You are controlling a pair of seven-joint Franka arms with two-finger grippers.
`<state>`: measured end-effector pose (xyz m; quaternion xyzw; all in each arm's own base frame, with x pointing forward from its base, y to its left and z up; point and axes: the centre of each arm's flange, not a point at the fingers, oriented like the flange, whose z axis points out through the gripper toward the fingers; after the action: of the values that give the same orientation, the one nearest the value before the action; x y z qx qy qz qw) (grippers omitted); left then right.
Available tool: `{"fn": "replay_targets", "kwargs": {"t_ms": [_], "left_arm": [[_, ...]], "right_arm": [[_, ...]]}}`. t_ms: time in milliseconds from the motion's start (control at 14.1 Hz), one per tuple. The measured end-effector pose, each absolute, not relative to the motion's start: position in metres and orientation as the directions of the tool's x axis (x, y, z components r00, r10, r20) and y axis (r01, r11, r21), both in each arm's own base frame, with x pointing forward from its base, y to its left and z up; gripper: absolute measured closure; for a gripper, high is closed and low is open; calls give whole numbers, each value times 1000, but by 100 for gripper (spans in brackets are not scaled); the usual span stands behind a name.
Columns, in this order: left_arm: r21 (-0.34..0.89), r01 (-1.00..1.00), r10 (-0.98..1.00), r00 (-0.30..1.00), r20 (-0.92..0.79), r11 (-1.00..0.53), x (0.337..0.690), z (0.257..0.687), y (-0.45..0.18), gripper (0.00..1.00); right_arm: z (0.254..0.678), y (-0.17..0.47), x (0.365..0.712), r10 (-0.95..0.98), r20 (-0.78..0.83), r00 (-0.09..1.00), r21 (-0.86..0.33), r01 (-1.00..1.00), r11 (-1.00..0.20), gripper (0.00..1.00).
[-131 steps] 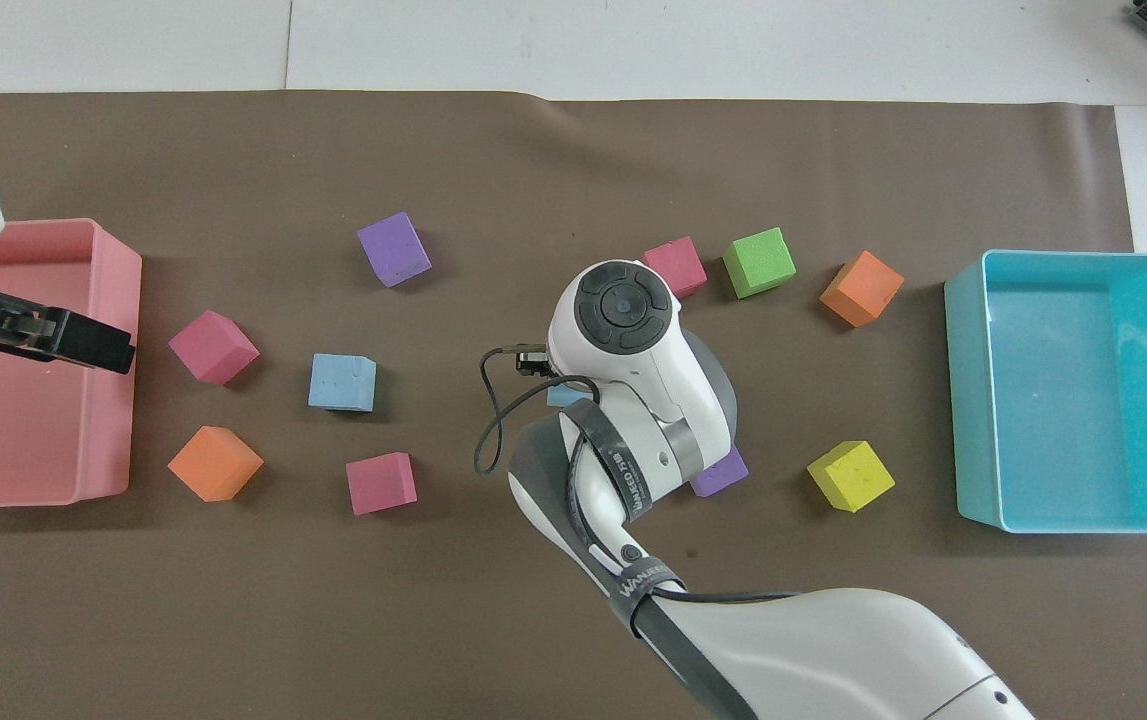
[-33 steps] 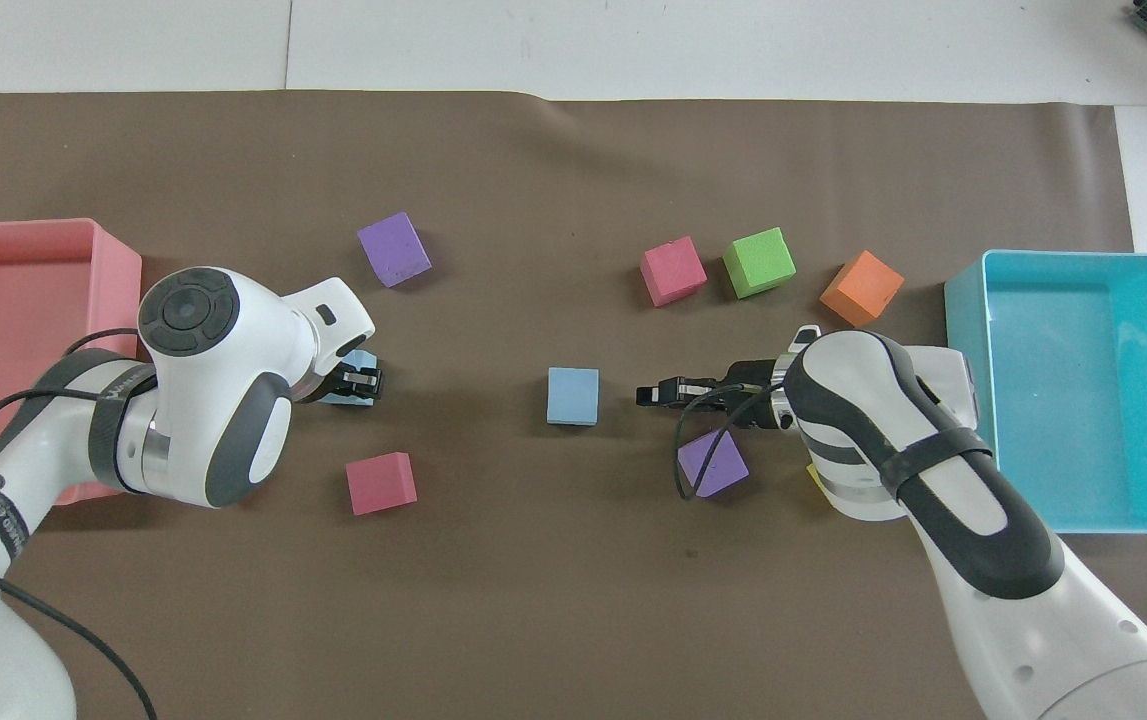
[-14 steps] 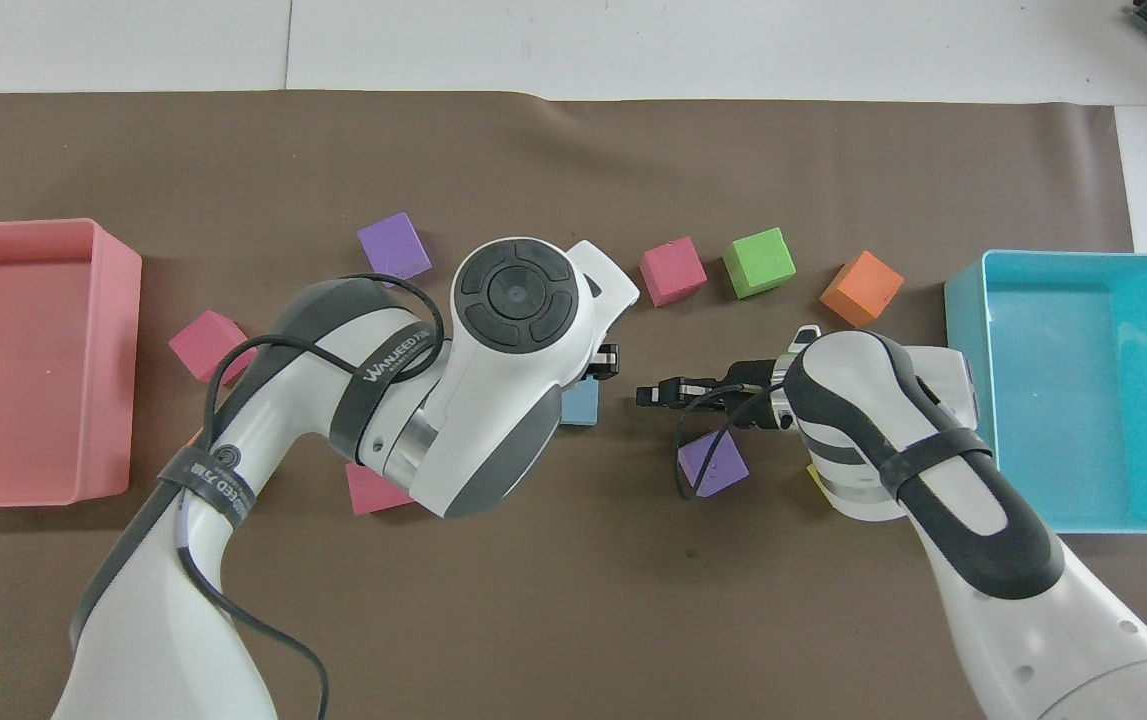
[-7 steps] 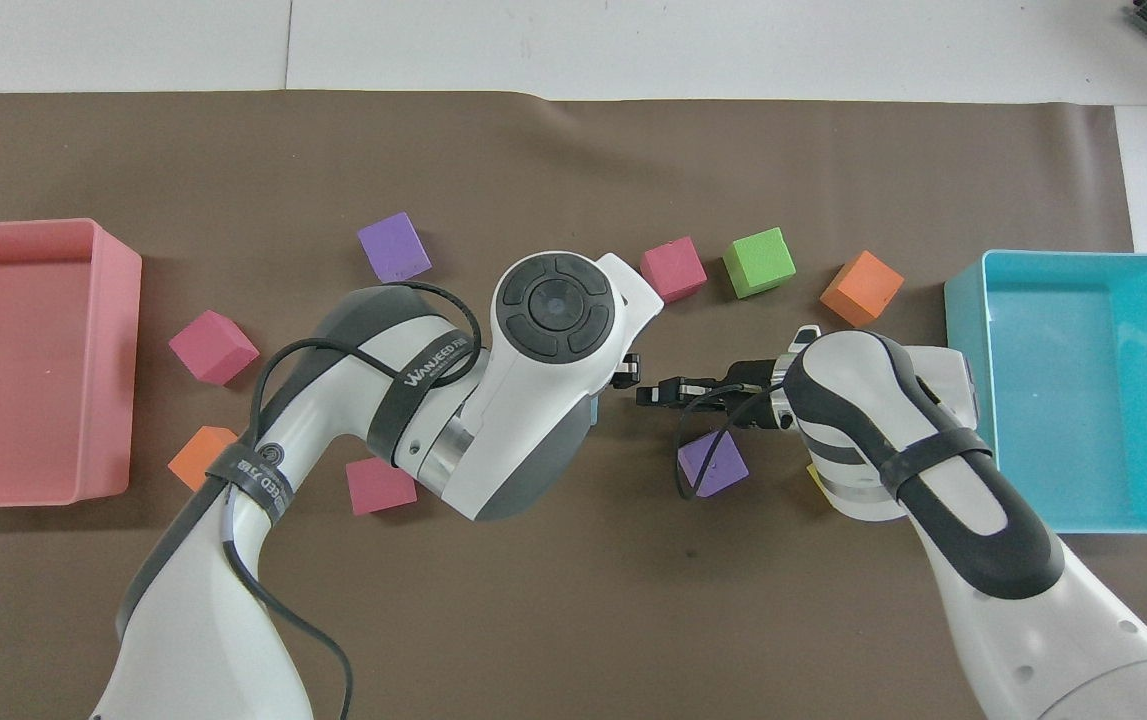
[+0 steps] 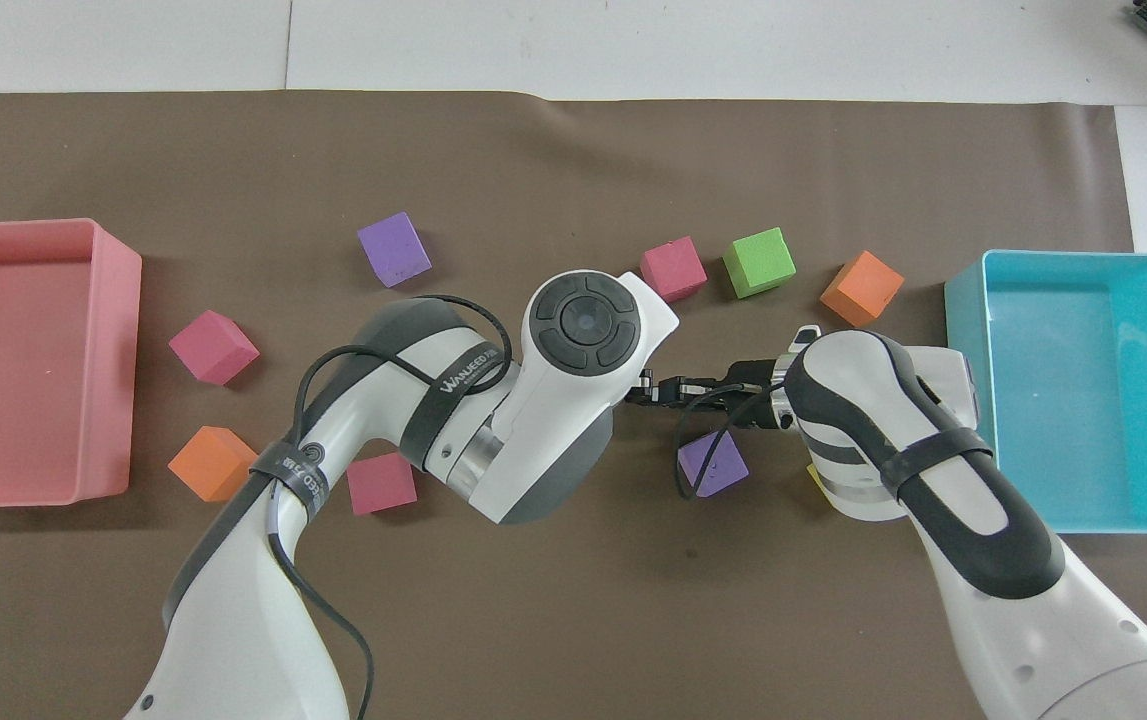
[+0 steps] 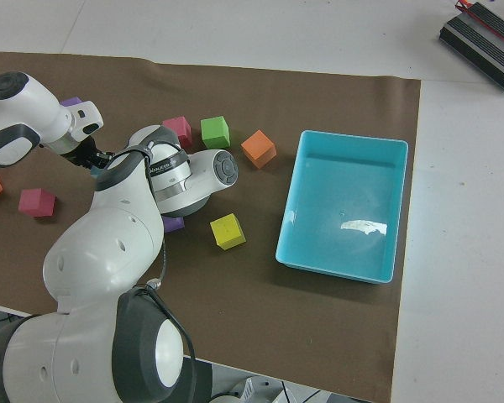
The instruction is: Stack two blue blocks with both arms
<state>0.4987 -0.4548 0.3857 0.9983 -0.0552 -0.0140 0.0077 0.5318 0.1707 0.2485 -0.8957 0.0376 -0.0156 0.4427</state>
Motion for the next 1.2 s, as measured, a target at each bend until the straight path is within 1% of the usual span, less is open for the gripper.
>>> {"fn": "replay_targets", "kwargs": {"t_ms": [1203], "left_arm": [[16,-126,-126,991,-31,-992,497,382,-454,42]], "right_arm": [[248,170,532,-82,-5,997,-794,-54,-606,99]]}}
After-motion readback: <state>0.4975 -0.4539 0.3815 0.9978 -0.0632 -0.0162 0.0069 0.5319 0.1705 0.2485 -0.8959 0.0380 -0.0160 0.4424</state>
